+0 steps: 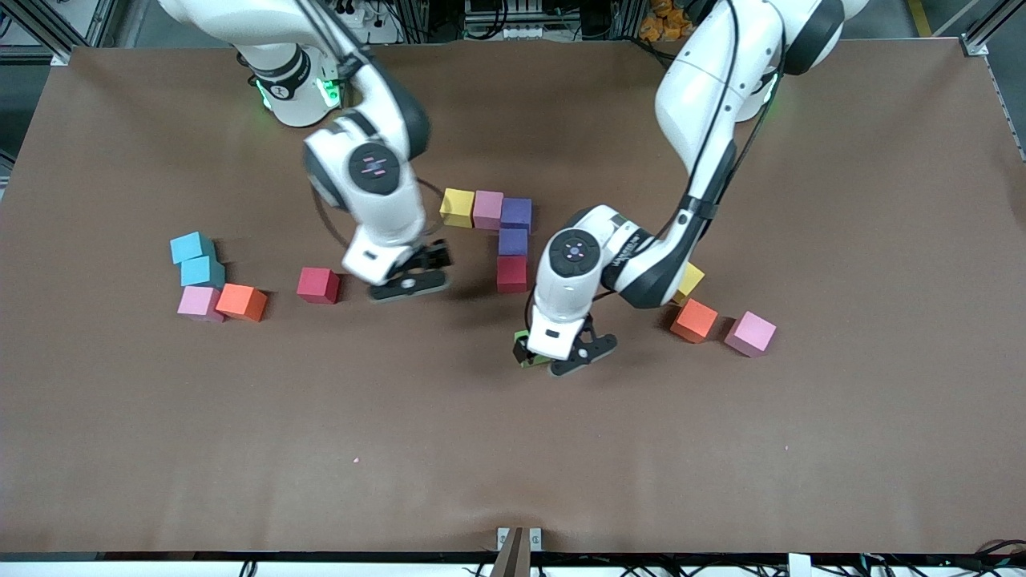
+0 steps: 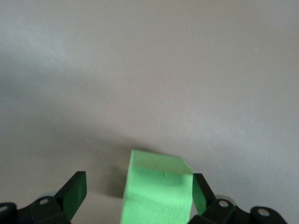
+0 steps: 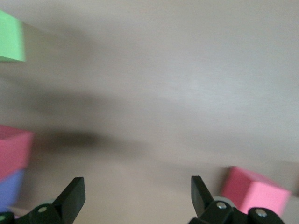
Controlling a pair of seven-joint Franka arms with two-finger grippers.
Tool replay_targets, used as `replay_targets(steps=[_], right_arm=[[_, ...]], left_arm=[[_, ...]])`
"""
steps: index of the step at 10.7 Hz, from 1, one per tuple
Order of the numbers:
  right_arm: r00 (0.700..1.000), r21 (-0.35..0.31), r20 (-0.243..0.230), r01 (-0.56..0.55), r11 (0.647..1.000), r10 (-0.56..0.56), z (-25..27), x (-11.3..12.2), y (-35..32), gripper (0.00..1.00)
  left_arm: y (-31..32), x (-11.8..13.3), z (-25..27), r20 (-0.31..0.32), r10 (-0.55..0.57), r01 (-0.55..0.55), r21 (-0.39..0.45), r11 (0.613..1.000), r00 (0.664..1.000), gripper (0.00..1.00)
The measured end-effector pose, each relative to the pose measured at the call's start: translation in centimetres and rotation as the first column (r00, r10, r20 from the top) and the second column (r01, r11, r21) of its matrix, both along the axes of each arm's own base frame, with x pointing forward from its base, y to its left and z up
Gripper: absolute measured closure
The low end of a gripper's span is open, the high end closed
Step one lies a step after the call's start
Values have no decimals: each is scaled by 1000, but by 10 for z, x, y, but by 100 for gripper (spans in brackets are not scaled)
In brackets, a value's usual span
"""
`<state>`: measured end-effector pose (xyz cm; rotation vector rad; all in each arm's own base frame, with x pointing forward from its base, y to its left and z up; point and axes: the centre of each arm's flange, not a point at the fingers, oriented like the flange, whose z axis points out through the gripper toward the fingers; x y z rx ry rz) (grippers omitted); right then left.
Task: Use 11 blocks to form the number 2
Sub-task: 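Lower the green cube below magenta while the right gripper grasps the red cube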
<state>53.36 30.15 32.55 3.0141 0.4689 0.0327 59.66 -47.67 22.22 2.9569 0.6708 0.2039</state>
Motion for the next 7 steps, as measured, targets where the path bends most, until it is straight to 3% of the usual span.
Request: replay_targets(steps=[2,4,7], right_arm=[[984,-7,-12,-178,984,178,-11,5,-67,0],[936,-14,-44,-351,936,350,-13,4,-119,0],[802,33,-54,-594,804,595,-26,-4,-162,0]], left_arm=[[-9,-7,-14,-6,-52,52,11,999,999,0],[-9,-7,-18,-8,-66,66,15,998,998,0],[-15,-11,-18,-7,-90,90,16,996,996,0]])
